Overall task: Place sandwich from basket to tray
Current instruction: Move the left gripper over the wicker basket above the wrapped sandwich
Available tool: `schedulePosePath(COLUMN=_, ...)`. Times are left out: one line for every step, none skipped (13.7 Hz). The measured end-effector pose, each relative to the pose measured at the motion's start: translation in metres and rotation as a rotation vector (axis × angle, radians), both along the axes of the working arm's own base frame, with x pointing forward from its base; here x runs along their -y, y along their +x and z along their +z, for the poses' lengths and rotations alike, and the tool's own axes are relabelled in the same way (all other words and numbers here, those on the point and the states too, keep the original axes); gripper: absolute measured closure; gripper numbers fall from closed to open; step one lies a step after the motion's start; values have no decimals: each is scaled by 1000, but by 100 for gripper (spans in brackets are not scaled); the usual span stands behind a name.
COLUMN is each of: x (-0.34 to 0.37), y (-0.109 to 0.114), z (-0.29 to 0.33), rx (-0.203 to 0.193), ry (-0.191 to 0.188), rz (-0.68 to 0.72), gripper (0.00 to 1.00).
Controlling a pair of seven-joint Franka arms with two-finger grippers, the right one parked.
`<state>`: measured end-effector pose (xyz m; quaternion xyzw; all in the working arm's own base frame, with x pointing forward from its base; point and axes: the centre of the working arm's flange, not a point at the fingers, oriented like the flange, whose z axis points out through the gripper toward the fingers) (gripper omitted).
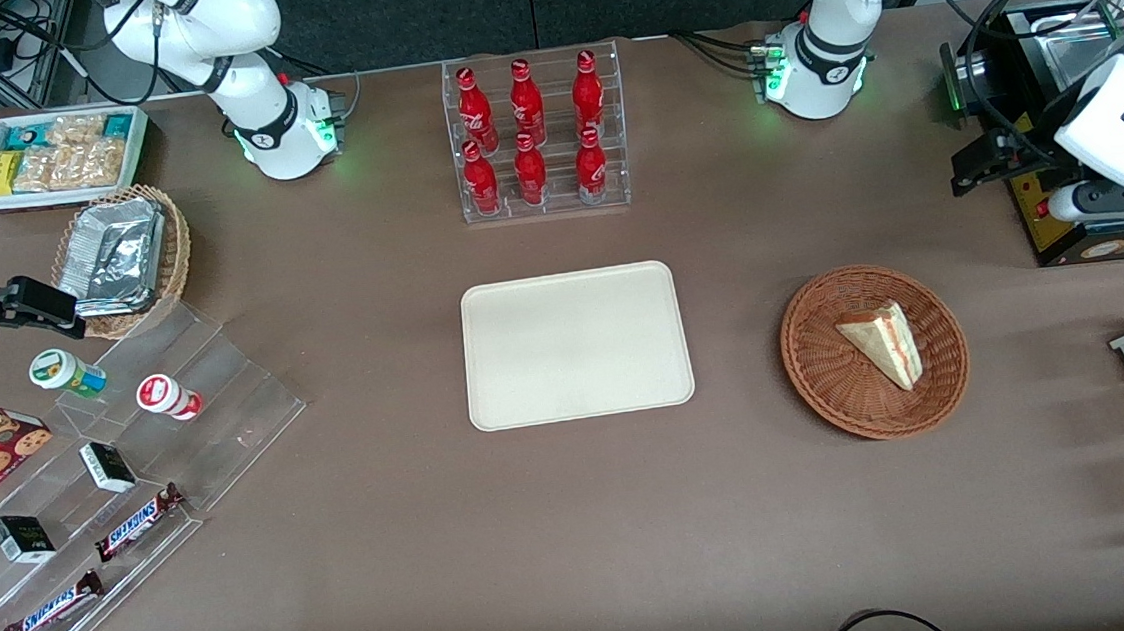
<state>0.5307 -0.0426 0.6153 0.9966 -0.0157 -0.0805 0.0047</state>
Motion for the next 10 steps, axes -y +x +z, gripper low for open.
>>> schedulePosePath(x=0, y=0, z=0, rx=-1, ry=5, rz=-1, gripper=0)
schedulePosePath(x=0, y=0, z=0, rx=-1, ry=7, rz=-2, gripper=0)
schedulePosePath(x=0, y=0, z=0, rx=-2, ry=7, rz=-2, gripper=0)
schedulePosePath(x=0, y=0, z=0, rx=-2, ry=7, rz=-2, gripper=0)
schedulePosePath(x=0, y=0, z=-1, rx=-4, ry=7, rz=-2, gripper=0)
schedulePosePath(x=0, y=1, z=-4, rx=-9, ry=7, rz=-1, gripper=0)
schedulePosePath(x=-1, y=2, z=-11, rx=-23, ry=8, rz=1, gripper=0)
schedulePosePath(x=-3, y=4, z=-23, rx=-43, ry=10, rz=3, gripper=0)
schedulePosePath(x=-4, y=7, z=-39, rx=-56, ry=11, rz=5, gripper=0)
schedulePosePath(x=-4, y=11, z=-56, rx=-61, ry=12, rz=6, gripper=0)
